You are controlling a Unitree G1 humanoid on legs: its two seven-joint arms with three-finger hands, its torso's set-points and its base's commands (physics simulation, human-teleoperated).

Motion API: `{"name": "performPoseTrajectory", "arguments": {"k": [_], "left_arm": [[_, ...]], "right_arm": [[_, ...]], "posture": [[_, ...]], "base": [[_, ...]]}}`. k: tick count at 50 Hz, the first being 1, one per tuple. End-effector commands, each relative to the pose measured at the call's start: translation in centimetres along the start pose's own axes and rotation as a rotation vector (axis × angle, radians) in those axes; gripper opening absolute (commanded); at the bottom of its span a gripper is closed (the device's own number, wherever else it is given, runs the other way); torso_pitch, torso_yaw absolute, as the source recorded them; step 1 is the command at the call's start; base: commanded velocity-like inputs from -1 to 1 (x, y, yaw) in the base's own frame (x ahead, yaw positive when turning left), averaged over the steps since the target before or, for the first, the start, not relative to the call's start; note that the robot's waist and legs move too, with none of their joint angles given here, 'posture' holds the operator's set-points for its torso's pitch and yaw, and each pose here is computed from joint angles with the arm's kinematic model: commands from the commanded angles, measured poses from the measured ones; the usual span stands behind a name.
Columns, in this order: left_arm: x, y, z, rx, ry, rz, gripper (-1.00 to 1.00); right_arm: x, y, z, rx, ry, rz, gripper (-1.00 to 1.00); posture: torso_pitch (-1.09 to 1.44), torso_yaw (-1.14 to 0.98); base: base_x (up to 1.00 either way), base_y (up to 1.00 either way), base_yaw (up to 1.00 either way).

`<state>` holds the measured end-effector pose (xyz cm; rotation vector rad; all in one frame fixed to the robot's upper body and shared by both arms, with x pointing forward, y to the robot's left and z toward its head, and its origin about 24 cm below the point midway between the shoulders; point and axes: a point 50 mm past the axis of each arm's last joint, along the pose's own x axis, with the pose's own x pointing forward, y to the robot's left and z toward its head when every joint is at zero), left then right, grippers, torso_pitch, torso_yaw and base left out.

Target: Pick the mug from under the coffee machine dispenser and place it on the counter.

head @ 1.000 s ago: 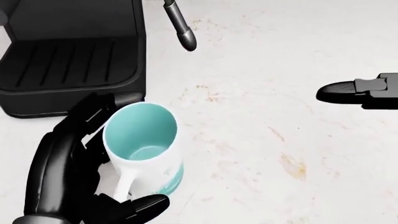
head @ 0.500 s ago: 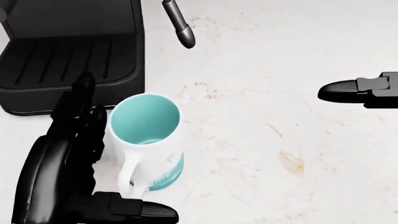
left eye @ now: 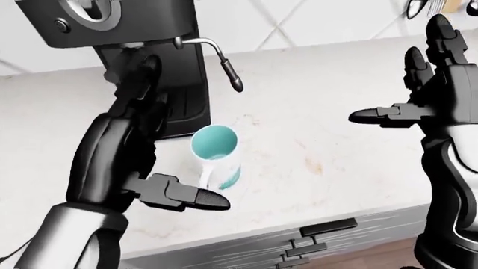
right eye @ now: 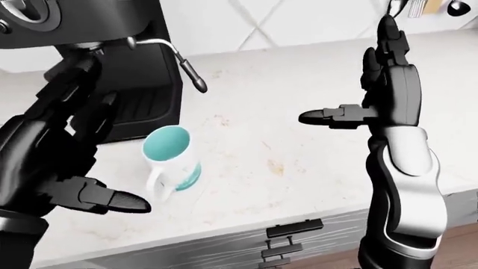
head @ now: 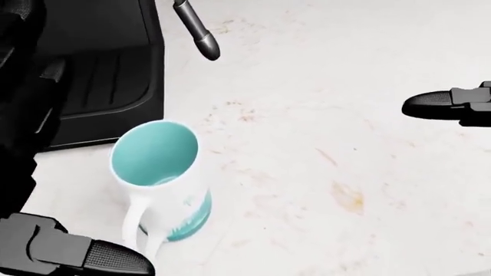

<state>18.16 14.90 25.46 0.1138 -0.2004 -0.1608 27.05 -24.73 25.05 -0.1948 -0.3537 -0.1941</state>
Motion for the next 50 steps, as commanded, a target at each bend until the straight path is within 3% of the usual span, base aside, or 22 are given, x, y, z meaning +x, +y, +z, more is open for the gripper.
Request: {"name": "performPoseTrajectory", "arguments": {"k": [1,7,19,26,33,42,50], "left_arm": [[-0.1,0.5,1.5,-0.001,-0.075,0.023,1.0],[-1.3,0.7,5.1,0.023,-0.143,0.011,1.0],[-2.9,0.7,8.0,0.062,-0.26,-0.003,1.0],[-3.9,1.7,9.8,0.114,-0.348,0.056,1.0],[-4.3,2.3,11.5,0.148,-0.387,0.078,1.0],[-4.5,3.9,14.2,0.193,-0.463,0.155,1.0],[-4.3,5.5,15.4,0.236,-0.495,0.221,1.0]], "right_arm": [[0.0,-0.1,1.8,-0.01,-0.088,-0.001,1.0],[0.1,-0.4,2.1,-0.011,-0.093,-0.006,1.0],[0.2,-0.8,2.5,-0.014,-0.103,-0.014,1.0],[0.2,-0.7,2.6,-0.015,-0.106,-0.013,1.0],[0.1,-0.6,2.4,-0.017,-0.104,-0.009,1.0],[0.1,-0.6,2.4,-0.016,-0.102,-0.009,1.0],[0.1,-0.7,2.5,-0.017,-0.103,-0.008,1.0]], "posture": [[0.0,0.0],[0.0,0.0],[0.0,0.0],[0.0,0.0],[0.0,0.0],[0.0,0.0],[0.0,0.0]], "base": [[0.0,0.0,0.0],[0.0,0.0,0.0],[0.0,0.0,0.0],[0.0,0.0,0.0],[0.0,0.0,0.0],[0.0,0.0,0.0],[0.0,0.0,0.0]]}}
